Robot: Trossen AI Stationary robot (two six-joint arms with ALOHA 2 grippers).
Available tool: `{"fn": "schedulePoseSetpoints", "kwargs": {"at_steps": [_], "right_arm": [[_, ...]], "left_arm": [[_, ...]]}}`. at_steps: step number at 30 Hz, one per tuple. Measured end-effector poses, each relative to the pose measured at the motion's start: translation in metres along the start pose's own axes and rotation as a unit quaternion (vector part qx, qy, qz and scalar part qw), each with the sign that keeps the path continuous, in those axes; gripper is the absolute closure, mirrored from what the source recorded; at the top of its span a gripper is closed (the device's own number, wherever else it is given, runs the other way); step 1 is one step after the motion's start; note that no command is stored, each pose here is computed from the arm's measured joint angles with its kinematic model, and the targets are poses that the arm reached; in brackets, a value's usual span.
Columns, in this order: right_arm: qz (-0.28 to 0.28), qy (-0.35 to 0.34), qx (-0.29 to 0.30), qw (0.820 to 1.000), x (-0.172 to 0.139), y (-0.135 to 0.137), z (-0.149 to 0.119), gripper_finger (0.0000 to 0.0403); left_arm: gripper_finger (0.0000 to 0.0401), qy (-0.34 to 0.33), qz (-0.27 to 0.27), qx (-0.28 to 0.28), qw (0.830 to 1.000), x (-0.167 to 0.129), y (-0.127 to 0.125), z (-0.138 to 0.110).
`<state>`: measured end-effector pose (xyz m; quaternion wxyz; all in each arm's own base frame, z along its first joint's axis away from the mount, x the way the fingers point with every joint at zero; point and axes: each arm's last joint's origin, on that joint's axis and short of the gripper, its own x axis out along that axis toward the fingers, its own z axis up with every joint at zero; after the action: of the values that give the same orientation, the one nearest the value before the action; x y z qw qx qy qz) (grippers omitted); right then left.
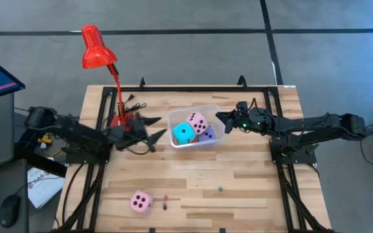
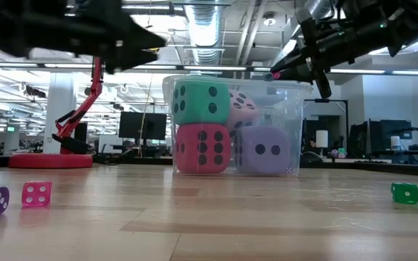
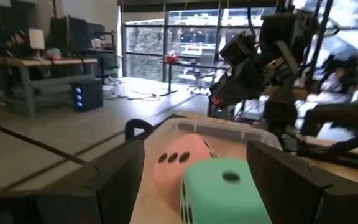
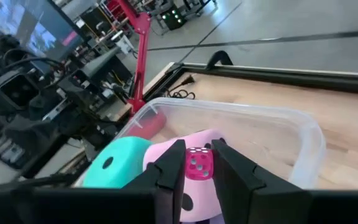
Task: Pick & Place Dice
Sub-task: Put the small red die into the transparent bin
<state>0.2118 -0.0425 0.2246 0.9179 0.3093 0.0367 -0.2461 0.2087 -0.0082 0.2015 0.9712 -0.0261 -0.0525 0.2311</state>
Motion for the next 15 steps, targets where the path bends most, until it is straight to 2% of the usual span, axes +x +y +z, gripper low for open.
{"fn": "schedulePoseSetpoints", "kwargs": {"at_steps": [4, 7, 11, 15], "right_arm": [[-0.001, -0.006, 0.028, 1.000, 0.001, -0.002, 0.002, 0.0333], [0.026, 0.015, 0.053, 0.998, 0.002, -0.001, 0.006, 0.0333], [0.083, 0.054, 0.065, 0.993, 0.003, 0.002, 0.010, 0.0333], [0.098, 0.066, 0.069, 0.991, 0.003, 0.004, 0.011, 0.0333]], "left_arm": [[0.0127, 0.009, 0.002, 0.039, 0.999, 0.034, -0.016, 0.003], [0.0127, 0.009, -0.041, 0.066, 0.997, 0.055, -0.025, 0.003], [0.0127, 0.010, -0.090, 0.056, 0.994, 0.078, -0.027, 0.002], [0.0127, 0.012, -0.112, 0.028, 0.993, 0.096, -0.025, 0.001]]}}
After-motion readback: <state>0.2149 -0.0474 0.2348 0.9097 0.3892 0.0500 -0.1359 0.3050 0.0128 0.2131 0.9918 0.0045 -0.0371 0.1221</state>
